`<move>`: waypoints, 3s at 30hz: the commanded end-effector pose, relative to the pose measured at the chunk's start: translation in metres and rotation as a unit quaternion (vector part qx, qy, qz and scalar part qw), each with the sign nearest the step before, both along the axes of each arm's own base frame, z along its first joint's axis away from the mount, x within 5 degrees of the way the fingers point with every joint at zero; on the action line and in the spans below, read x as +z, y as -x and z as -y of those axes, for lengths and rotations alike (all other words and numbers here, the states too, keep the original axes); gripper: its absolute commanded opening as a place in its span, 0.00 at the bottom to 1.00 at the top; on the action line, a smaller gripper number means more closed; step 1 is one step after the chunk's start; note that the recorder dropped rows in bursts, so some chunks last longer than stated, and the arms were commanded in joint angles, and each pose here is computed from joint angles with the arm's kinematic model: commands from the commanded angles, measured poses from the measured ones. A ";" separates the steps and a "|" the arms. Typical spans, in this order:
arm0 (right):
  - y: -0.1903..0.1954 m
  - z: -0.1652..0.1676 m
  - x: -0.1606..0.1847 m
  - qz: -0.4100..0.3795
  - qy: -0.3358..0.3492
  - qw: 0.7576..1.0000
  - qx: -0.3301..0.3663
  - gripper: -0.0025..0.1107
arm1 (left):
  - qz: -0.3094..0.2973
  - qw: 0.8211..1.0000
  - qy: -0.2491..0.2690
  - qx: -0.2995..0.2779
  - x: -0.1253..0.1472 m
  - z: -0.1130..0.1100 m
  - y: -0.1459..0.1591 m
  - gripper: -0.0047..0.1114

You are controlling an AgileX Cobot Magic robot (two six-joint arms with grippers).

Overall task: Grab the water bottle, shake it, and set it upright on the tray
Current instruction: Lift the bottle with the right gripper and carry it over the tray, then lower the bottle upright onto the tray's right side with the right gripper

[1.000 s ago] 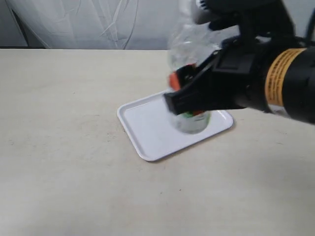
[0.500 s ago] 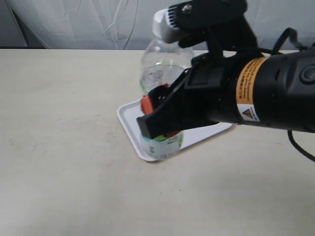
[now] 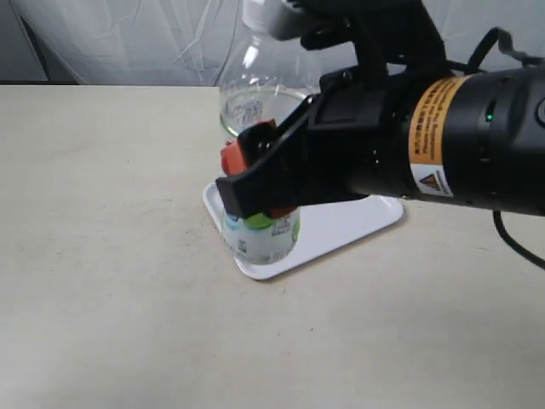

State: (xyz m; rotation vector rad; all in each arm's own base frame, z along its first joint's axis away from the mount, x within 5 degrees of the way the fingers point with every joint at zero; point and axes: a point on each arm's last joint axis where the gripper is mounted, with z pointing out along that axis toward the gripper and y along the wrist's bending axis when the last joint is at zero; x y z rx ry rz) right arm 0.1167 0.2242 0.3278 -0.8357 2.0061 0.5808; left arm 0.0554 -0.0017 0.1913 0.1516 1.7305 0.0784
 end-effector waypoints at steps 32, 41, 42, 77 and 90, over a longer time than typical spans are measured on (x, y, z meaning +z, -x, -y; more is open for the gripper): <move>0.009 0.039 0.047 0.012 -0.021 0.999 -0.045 0.02 | 0.007 1.000 0.000 0.000 0.000 0.000 0.000 0.04; 0.010 0.037 0.040 0.016 -0.031 0.999 -0.029 0.02 | 0.007 1.000 0.000 0.000 0.000 0.000 0.000 0.04; 0.011 0.038 0.048 0.019 -0.044 0.998 -0.029 0.02 | 0.007 1.000 0.000 0.000 0.000 0.000 0.000 0.04; -0.094 0.027 -0.025 0.049 -0.078 0.993 -0.072 0.02 | 0.007 1.000 0.000 0.000 0.000 0.000 0.000 0.04; -0.139 0.019 -0.098 -0.005 -0.066 0.998 0.003 0.02 | 0.007 1.000 0.000 0.000 0.000 0.000 0.000 0.04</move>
